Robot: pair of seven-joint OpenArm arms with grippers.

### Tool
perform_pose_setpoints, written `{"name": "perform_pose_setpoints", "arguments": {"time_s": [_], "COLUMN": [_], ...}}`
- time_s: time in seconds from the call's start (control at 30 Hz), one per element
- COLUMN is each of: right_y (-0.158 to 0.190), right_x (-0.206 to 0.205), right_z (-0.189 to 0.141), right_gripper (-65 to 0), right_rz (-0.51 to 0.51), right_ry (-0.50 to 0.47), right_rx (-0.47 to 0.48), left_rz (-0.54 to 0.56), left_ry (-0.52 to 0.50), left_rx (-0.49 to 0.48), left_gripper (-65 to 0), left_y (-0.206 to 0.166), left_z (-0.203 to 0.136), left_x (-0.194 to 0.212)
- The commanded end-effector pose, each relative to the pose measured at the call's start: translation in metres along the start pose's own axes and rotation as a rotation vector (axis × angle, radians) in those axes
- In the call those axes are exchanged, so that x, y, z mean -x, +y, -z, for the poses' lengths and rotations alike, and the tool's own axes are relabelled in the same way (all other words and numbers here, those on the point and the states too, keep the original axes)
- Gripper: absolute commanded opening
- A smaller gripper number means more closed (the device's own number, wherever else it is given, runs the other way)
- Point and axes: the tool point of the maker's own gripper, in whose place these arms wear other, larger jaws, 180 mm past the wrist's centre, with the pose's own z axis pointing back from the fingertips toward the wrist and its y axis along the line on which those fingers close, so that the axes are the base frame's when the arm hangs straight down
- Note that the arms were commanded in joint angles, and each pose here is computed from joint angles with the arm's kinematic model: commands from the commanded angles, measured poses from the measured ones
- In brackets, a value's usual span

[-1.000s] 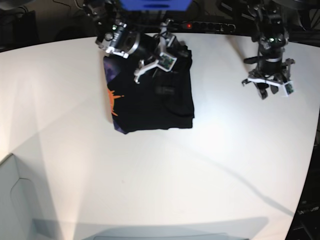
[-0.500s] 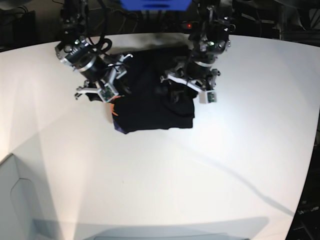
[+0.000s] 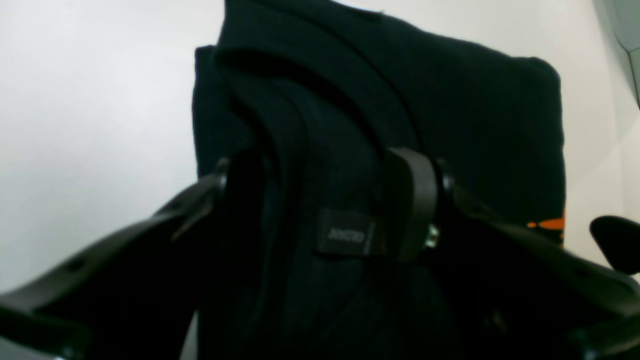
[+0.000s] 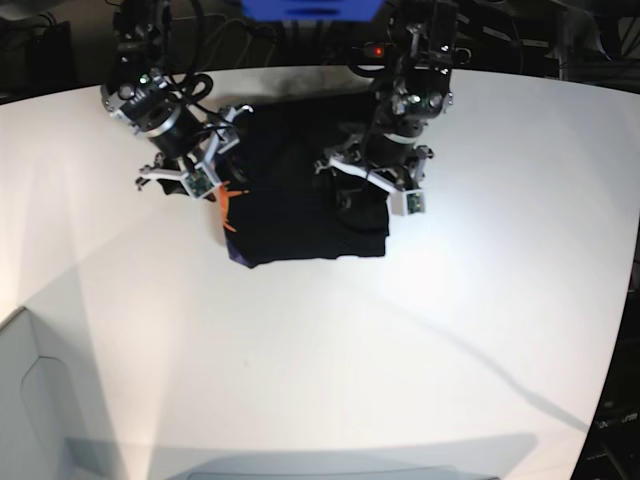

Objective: Fold the T-shirt properly
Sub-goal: 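Release the left gripper and press the stack edges with the right gripper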

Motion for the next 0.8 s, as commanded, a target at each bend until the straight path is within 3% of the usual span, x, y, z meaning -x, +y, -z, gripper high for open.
{"name": "perform_pose_setpoints", "arguments": {"time_s": [0.0,0.2,0.33,0.4,0.77], "right_y": [-0.001,0.000,0.000,0.000,-0.001], "right_x": [-0.014,-0.014,-0.014,-0.014,-0.014], "right_z": [-0.003,-0.002,-0.002,-0.002,-0.003], "right_gripper": [-31.3,-31.3,-31.3,-31.3,-31.3], "right_rz": [-0.002,-0.001,-0.001,-0.001,-0.002], "right_ry": [-0.052,-0.053,-0.053,-0.053,-0.052], "right_rx": [-0.001,-0.001,-0.001,-0.001,-0.001], "left_rz": [-0.004,-0.013,-0.012,-0.009,-0.024], "left_ry": [-0.030,-0.037,-0.035,-0.035,-0.059], "left_rx": [0.014,0.024,0.024,0.023,-0.013], "left_gripper": [-29.0,-49.6,-56.4,-64.2,-65.0], "left_y": [-0.005,-0.010,-0.010,-0.009,0.004], "left_z": [-0.002,-0.001,-0.001,-0.001,-0.023], "left_x": [-0.008,-0.010,-0.009,-0.009,-0.011]}}
